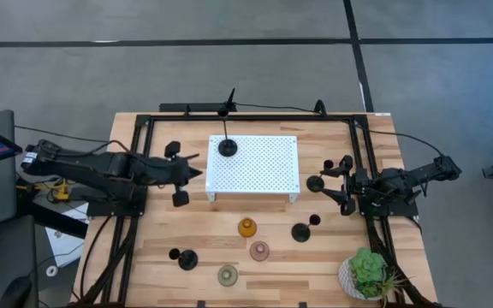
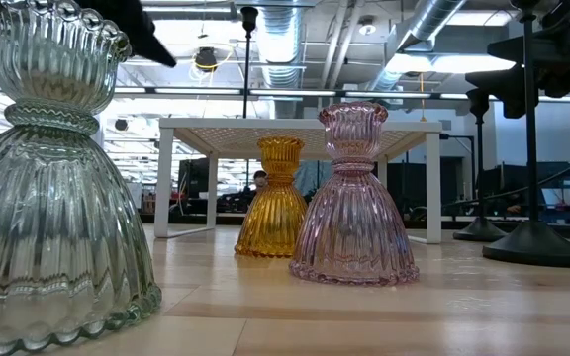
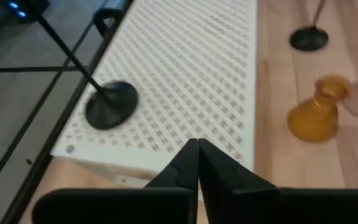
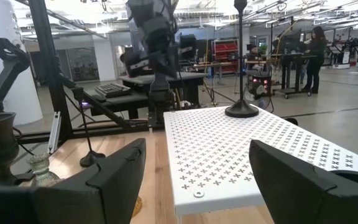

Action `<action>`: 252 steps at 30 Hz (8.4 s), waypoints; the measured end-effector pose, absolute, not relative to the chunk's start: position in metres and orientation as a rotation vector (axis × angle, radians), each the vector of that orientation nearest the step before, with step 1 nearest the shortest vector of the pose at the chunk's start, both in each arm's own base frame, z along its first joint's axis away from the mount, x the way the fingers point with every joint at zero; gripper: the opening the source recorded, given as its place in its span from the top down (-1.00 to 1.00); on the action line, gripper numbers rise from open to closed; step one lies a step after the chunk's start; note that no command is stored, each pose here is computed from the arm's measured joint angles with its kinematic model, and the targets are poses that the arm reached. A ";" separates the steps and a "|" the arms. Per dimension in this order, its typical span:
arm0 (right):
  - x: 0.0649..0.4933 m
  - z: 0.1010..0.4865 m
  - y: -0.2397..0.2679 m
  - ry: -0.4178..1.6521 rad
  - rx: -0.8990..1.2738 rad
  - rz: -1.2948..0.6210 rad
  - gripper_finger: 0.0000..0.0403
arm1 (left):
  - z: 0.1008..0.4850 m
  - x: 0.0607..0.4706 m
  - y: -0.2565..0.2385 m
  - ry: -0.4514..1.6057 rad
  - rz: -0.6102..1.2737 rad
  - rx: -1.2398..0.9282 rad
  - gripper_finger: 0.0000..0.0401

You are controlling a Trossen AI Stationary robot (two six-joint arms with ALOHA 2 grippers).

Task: Pick & Place candle stick holders
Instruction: Put the black candle holder on the shelf, then align the black candle holder with the other black candle holder on the shelf

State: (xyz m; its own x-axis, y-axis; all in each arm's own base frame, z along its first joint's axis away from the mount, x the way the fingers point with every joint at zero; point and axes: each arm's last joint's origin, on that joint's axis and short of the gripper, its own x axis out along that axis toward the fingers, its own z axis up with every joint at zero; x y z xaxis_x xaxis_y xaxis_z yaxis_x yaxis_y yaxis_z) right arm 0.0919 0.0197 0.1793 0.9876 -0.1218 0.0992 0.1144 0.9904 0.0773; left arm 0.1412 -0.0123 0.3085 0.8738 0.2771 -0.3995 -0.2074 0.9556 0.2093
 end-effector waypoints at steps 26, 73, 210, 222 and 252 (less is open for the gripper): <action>0.092 0.178 0.021 -0.098 0.176 -0.098 -0.37 | 0.235 0.110 -0.020 0.065 0.070 0.189 0.95; 0.131 0.159 0.066 0.181 0.248 0.250 -0.37 | 0.234 0.114 -0.021 0.076 0.071 0.190 0.94; 0.220 0.296 -0.137 0.181 0.098 -0.158 0.68 | 0.233 0.114 -0.021 0.081 0.072 0.192 0.94; 0.202 0.316 -0.130 0.114 0.004 -0.174 0.21 | 0.233 0.114 -0.021 0.081 0.072 0.192 0.94; 0.092 0.311 -0.053 0.487 0.273 -0.185 0.17 | 0.233 0.114 -0.021 0.080 0.072 0.192 0.94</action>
State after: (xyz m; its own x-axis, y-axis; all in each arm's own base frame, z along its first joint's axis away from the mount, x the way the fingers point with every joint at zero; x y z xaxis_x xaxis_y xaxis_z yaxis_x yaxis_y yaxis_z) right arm 0.0922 -0.0531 0.3110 0.8681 -0.1101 -0.4840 0.2393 0.9471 0.2137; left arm 0.1138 -0.0211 0.2334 0.9942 0.0793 -0.0729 -0.0639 0.9791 0.1931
